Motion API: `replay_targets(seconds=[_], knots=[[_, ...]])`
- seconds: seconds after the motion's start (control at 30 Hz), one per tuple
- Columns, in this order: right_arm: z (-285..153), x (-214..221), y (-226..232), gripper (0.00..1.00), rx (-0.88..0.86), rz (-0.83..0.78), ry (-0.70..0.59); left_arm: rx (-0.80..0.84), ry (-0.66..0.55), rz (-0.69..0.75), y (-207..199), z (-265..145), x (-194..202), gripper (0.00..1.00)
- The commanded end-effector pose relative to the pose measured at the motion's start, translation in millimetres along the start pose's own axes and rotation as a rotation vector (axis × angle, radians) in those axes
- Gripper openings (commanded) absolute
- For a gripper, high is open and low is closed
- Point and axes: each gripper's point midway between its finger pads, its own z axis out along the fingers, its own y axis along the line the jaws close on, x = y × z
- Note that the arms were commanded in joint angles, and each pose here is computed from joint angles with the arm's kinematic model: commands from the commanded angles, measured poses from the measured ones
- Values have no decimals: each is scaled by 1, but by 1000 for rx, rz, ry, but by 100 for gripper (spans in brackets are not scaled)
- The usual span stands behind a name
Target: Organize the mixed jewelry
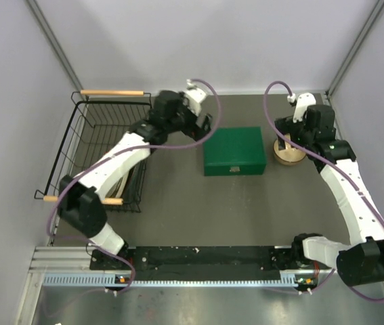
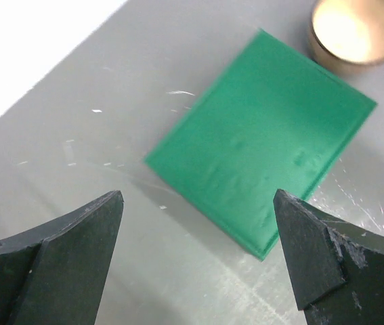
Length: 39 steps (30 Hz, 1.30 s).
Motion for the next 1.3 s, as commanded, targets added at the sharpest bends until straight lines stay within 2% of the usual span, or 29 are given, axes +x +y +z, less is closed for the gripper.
replay_targets(seconds=[0.0,0.17,0.33,0.6,0.9,1.27], knots=[[-20,-47,-20,99,74,90,-159,-112,-165,-122,41,-59,-51,99],[-25,-59,-18,99,69,124,-194,-297,-232,-167,90,-119,-66,99],[-31,-72,-25,99,92,123,-228,-460,-296,-139,109,-175,-65,99],[-50,-99,-44,99,173,124,-304,-605,-313,-170,126,-222,-47,99],[-58,-112,-43,99,160,147,-366,-688,-371,-198,138,-243,-34,99],[-53,-114,-43,99,158,125,-362,-638,-347,-239,138,-222,-21,99]])
